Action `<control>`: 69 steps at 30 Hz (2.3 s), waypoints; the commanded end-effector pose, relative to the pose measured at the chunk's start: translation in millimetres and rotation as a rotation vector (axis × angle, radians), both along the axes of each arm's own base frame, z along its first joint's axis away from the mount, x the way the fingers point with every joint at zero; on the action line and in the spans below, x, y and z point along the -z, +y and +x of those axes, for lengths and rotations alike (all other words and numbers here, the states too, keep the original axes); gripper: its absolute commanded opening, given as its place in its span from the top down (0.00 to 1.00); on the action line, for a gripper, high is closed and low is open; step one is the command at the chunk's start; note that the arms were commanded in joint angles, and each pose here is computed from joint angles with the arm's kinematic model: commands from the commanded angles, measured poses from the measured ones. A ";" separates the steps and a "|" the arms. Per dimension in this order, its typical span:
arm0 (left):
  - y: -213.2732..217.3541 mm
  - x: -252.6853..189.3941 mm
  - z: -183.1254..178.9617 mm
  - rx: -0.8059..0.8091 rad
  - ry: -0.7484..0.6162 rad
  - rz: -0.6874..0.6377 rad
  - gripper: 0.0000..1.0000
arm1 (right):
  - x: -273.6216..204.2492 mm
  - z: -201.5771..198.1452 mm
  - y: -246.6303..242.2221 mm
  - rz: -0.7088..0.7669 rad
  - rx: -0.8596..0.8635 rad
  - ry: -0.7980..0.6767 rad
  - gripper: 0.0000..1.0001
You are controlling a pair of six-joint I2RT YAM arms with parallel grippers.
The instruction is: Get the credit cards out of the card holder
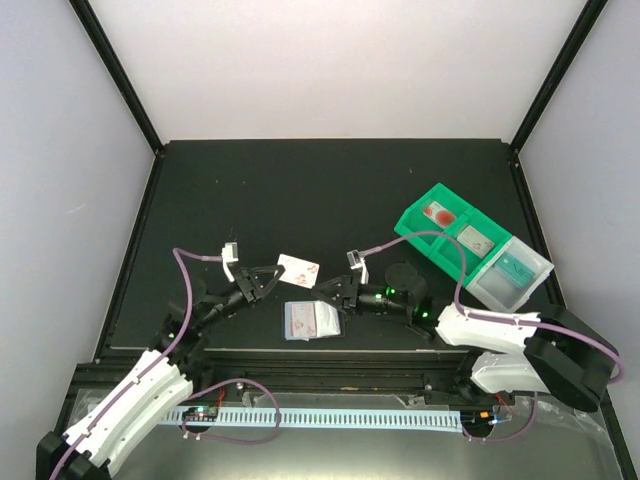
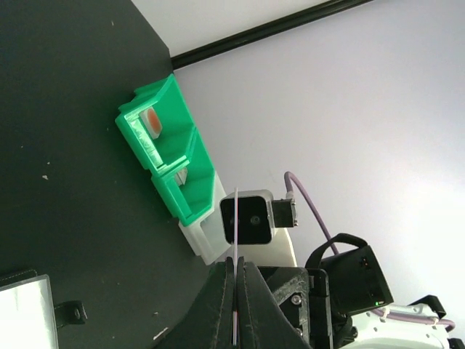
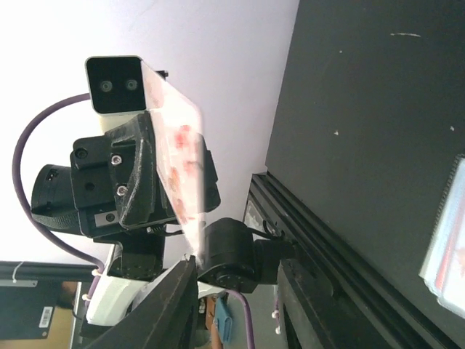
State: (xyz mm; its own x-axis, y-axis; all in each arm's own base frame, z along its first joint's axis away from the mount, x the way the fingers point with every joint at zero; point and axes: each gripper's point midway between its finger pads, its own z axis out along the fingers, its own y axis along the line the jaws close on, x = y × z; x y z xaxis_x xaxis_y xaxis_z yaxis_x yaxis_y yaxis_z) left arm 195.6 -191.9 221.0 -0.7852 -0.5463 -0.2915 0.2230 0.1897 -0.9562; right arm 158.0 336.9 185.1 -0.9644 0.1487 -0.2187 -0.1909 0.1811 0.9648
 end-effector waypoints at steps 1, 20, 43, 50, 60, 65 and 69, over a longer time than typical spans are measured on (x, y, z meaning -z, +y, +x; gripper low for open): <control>3.4 -5.9 2.5 -0.031 -0.007 -0.030 0.98 | -36.9 3.6 15.1 0.115 -0.005 -0.036 0.73; 0.4 -2.9 -4.0 0.007 -0.021 0.008 0.63 | -26.8 3.0 6.7 0.108 0.034 -0.046 0.99; 22.3 2.0 -21.9 0.084 -0.239 0.599 0.01 | -5.1 47.2 -101.3 -0.432 0.236 -0.265 0.99; 21.9 7.5 -22.0 0.098 -0.228 0.616 0.01 | -0.5 83.5 -153.9 -0.480 0.352 -0.181 0.99; 19.9 9.9 -28.9 0.128 -0.217 0.599 0.01 | 5.5 115.5 -235.8 -0.629 0.540 0.018 0.99; 20.7 9.0 -29.5 0.116 -0.219 0.585 0.01 | 5.8 123.1 -277.4 -0.635 0.670 0.123 0.99; 21.0 10.0 -29.8 0.111 -0.208 0.575 0.01 | -0.7 134.9 -310.6 -0.709 0.760 0.138 0.99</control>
